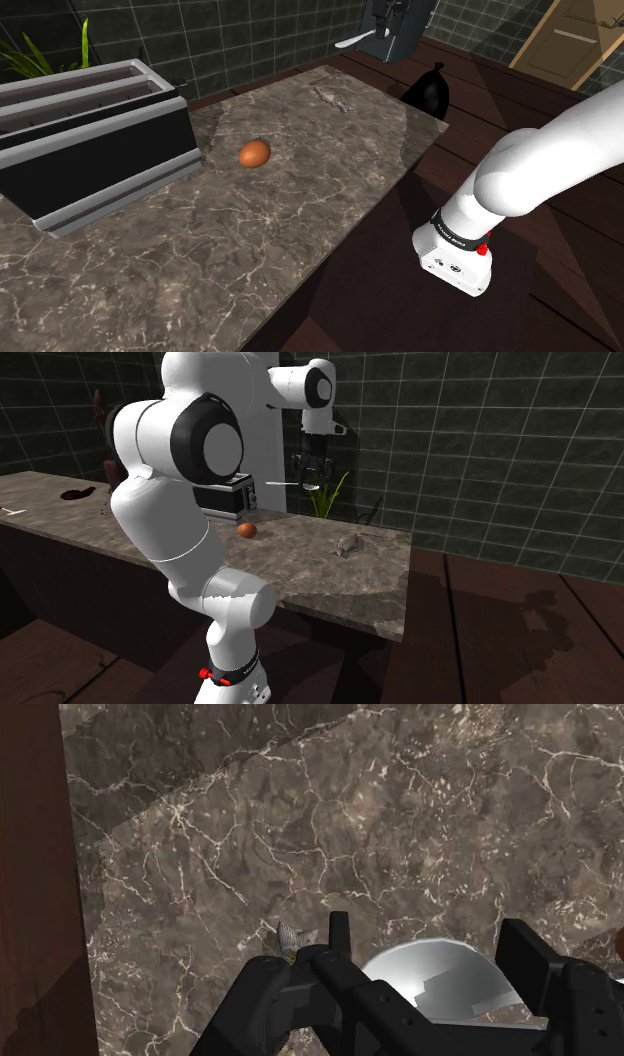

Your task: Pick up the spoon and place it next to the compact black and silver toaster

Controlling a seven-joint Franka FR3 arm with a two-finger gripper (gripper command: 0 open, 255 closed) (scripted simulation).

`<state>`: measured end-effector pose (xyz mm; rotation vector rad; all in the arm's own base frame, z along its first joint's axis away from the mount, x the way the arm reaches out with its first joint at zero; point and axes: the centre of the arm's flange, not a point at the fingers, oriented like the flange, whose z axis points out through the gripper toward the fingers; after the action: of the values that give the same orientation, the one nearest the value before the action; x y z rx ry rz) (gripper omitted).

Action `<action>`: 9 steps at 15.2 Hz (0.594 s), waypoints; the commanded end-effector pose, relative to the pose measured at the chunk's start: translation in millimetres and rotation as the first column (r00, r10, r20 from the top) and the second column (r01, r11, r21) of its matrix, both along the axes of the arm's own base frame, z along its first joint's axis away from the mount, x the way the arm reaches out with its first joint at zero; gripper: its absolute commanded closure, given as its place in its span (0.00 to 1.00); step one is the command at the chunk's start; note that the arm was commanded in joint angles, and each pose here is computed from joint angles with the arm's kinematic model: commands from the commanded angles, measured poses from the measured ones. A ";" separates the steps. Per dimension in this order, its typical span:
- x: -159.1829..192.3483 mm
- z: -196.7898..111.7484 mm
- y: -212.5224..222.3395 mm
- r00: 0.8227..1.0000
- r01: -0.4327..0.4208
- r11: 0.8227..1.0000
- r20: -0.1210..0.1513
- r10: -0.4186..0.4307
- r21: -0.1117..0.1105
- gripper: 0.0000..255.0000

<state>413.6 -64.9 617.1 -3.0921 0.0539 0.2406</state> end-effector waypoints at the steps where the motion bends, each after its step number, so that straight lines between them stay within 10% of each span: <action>1: -4.3 -2.8 26.7 1.000 0.002 1.000 0.000 -0.002 -0.001 1.00; 9: -13.9 -2.7 131.8 1.000 0.002 1.000 0.000 -0.002 -0.001 1.00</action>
<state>401.3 54.0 615.1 -3.0928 0.0545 0.2401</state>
